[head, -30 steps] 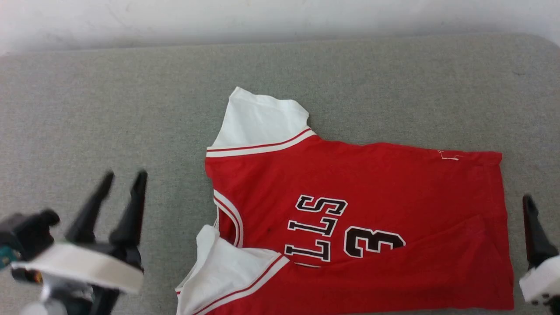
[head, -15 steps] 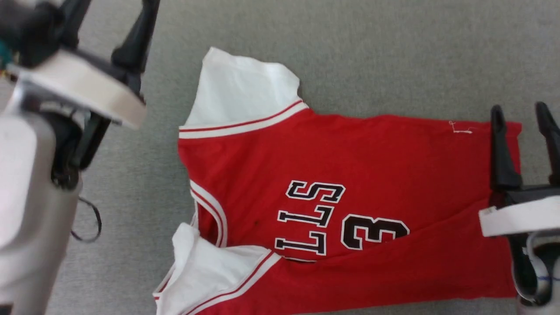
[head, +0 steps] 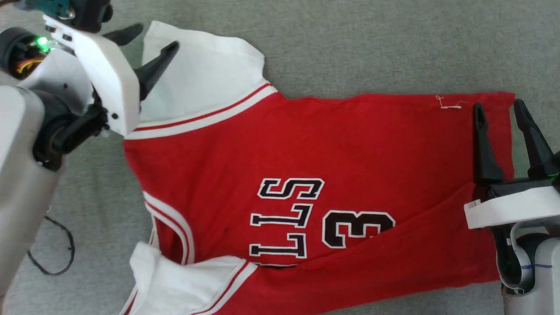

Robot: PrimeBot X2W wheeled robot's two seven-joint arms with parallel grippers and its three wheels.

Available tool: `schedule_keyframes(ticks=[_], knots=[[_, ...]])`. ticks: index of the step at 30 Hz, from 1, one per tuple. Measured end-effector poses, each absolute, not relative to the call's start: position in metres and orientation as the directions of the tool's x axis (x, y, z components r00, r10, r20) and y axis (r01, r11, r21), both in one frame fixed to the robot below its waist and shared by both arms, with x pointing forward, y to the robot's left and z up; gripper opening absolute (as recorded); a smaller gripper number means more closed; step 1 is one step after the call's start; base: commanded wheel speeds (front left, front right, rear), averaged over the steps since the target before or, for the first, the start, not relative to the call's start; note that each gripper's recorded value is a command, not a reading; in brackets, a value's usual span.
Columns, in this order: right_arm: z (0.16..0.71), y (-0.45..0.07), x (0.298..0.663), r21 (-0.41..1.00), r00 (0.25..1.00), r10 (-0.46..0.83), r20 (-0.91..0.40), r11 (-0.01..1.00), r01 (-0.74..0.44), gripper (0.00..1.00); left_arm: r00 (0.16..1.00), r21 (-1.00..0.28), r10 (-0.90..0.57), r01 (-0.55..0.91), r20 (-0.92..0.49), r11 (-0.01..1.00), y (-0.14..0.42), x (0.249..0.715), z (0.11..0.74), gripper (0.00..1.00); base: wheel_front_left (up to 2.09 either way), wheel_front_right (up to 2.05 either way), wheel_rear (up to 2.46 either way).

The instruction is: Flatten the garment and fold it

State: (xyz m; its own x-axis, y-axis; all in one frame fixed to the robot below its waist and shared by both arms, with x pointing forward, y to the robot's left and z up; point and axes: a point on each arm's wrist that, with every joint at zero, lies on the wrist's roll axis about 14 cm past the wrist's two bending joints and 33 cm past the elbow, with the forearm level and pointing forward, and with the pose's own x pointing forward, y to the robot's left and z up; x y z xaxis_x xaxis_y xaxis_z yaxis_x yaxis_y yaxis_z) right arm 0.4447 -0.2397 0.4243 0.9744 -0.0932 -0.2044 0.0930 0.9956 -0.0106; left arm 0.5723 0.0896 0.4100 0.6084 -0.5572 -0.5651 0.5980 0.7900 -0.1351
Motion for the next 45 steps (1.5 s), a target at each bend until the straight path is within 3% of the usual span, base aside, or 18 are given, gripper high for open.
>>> schedule_keyframes(ticks=[6, 7, 8, 13, 20, 23, 26, 31, 41, 45], knots=[[0.417, -0.252, 0.441, -0.029, 0.967, -0.126, -0.223, 0.992, 0.123, 1.0, 0.541, -0.174, -0.531, 0.575, -0.652, 0.799, 0.095, 0.58, 0.382, 1.0, 0.0, 0.0, 0.0], [0.416, -0.253, 0.441, -0.032, 0.966, -0.132, -0.224, 0.991, 0.128, 1.0, 0.534, -0.184, -0.539, 0.578, -0.652, 0.795, 0.092, 0.58, 0.382, 0.4, 0.0, 0.0, 0.0], [0.416, -0.255, 0.441, -0.035, 0.965, -0.136, -0.226, 0.991, 0.132, 1.0, 0.53, -0.191, -0.547, 0.583, -0.648, 0.79, 0.089, 0.581, 0.382, 0.0, 0.0, 0.0, 0.0], [0.422, -0.258, 0.444, -0.059, 0.966, -0.144, -0.213, 0.989, 0.134, 1.0, 0.515, -0.213, -0.587, 0.61, -0.624, 0.763, 0.078, 0.575, 0.387, 0.0, 0.0, 0.0, 0.0], [0.467, -0.255, 0.476, -0.094, 0.98, -0.13, -0.154, 0.989, 0.116, 1.0, 0.574, -0.181, -0.589, 0.611, -0.568, 0.771, 0.086, 0.573, 0.408, 0.0, 0.0, 0.0, 0.0], [0.475, -0.259, 0.488, -0.091, 0.968, -0.145, -0.204, 0.987, 0.129, 1.0, 0.597, -0.165, -0.581, 0.606, -0.554, 0.779, 0.092, 0.574, 0.416, 0.0, 0.0, 0.0, 0.0], [0.458, -0.265, 0.489, -0.095, 0.92, -0.165, -0.355, 0.986, 0.14, 1.0, 0.603, -0.161, -0.574, 0.599, -0.554, 0.785, 0.097, 0.571, 0.416, 0.0, 0.0, 0.0, 0.0], [0.416, -0.277, 0.47, -0.102, 0.763, -0.179, -0.621, 0.984, 0.147, 1.0, 0.601, -0.165, -0.563, 0.587, -0.568, 0.793, 0.103, 0.567, 0.411, 0.0, 0.0, 0.0, 0.0], [0.379, -0.271, 0.453, -0.046, 0.604, -0.112, -0.789, 0.991, 0.124, 1.0, 0.585, -0.181, -0.555, 0.575, -0.591, 0.798, 0.108, 0.565, 0.396, 0.0, 0.0, 0.0, 0.0], [0.371, -0.261, 0.454, 0.027, 0.582, -0.049, -0.812, 0.992, 0.122, 1.0, 0.577, -0.19, -0.557, 0.573, -0.597, 0.797, 0.107, 0.565, 0.391, 0.0, 0.0, 0.0, 0.0]])
